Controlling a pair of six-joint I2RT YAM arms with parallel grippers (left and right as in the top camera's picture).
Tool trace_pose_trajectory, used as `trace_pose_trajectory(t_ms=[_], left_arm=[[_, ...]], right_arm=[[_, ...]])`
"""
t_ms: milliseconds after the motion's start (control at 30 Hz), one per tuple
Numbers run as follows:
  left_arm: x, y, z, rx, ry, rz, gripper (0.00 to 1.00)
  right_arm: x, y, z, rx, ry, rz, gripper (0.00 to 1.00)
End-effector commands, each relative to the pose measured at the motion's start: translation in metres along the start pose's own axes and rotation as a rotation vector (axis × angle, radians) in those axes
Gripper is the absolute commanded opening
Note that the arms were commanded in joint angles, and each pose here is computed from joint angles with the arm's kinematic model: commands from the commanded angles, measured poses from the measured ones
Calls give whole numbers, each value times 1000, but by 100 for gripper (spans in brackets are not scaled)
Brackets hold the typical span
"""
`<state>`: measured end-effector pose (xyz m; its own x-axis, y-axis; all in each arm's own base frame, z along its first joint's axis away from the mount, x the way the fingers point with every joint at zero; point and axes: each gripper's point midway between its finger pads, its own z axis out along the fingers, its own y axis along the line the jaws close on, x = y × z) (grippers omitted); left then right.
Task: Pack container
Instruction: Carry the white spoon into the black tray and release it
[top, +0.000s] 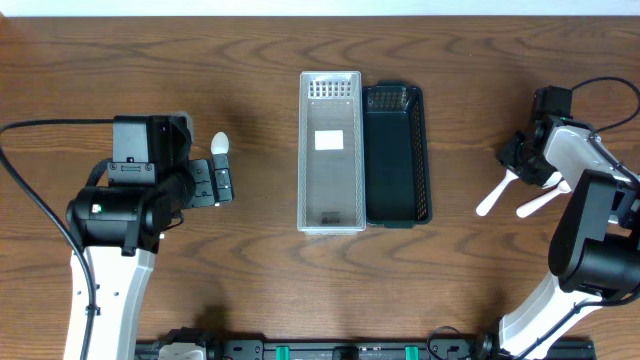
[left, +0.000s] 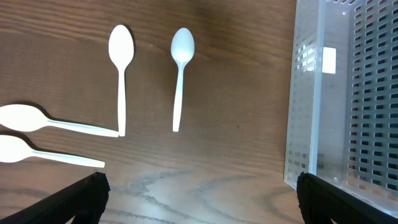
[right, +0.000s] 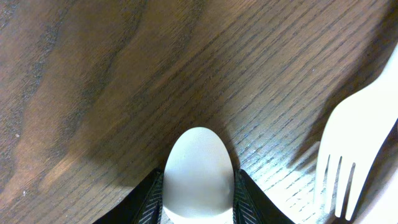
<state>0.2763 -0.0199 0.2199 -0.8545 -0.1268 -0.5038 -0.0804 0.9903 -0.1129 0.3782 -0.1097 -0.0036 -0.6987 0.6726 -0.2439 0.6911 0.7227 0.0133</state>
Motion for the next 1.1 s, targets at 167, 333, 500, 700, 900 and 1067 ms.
trace_pose_trajectory(t_ms=[167, 333, 500, 700, 900, 1067], left_arm=[[-6, -3, -6, 8, -20, 13, 98], [-6, -3, -6, 8, -20, 13, 98], [-6, -3, -6, 8, -20, 13, 98], [-6, -3, -6, 8, -19, 13, 98], [-6, -3, -6, 8, -19, 13, 98], [-6, -3, -6, 8, -19, 13, 98]], right_arm=[[16, -5, 4, 30, 63, -8, 1], [-1, 19, -51, -22, -1, -86, 1], [-16, 70, -137, -146, -162, -210, 1], [13, 142, -206, -294, -273, -409, 1], [74, 197, -209, -357, -247, -581, 1], [114, 215, -162, -302, -127, -655, 1]])
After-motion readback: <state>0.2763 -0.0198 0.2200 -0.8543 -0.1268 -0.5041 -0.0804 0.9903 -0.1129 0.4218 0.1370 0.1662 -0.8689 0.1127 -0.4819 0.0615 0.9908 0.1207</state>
